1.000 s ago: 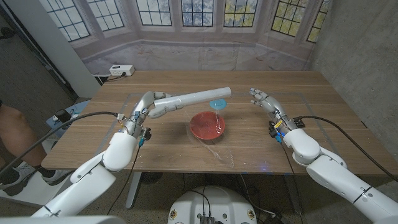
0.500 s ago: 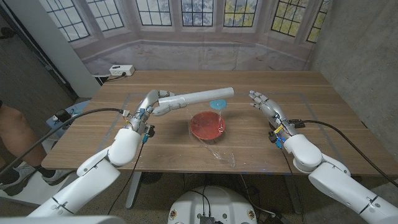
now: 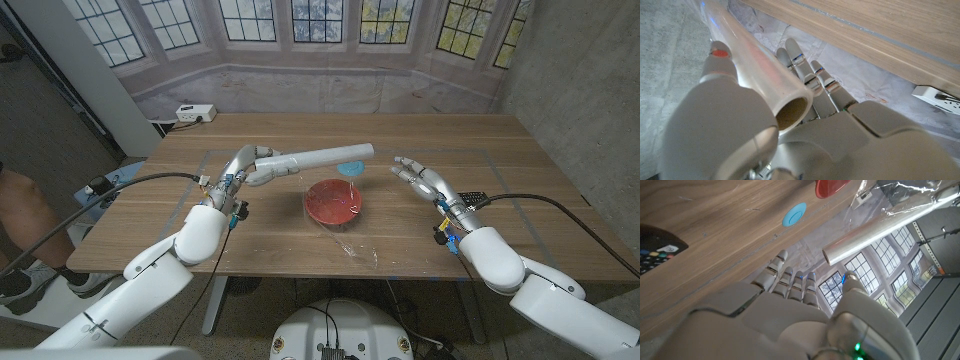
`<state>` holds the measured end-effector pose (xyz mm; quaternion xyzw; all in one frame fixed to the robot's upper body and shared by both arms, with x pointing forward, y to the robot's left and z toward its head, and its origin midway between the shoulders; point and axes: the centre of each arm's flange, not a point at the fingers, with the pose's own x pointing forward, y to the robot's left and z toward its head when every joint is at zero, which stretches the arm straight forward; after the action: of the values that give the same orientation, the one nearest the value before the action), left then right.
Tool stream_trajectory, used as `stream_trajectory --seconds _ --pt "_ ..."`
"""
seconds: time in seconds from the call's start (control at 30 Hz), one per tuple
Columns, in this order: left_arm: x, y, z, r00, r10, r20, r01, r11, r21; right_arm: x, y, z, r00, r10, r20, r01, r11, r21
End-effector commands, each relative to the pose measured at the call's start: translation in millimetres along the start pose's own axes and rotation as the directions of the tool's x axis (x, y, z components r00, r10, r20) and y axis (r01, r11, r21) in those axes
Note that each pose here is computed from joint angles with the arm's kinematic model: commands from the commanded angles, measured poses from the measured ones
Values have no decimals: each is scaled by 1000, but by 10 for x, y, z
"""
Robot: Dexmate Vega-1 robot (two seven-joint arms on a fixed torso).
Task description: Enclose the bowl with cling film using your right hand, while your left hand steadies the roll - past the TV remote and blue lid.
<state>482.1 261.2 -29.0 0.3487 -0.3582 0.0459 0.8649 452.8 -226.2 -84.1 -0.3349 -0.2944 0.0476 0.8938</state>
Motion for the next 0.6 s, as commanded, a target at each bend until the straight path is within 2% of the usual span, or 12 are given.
stream_trajectory --seconds 0.03,0.13,0.27,0.6 --pt "-22 39 -80 1000 1 -28 -1 1000 5 -228 106 191 999 40 -19 -43 971 -233" --pt "-21 43 -86 1000 -1 -28 1 1000 3 -250 138 220 999 34 -18 -37 962 -270" --pt "-21 49 -89 1000 1 -30 -1 1000 2 -294 177 236 999 47 -15 -49 935 -351" --pt "-20 70 -101 1000 1 -22 -1 1000 13 -361 259 234 998 67 -21 -69 908 -414"
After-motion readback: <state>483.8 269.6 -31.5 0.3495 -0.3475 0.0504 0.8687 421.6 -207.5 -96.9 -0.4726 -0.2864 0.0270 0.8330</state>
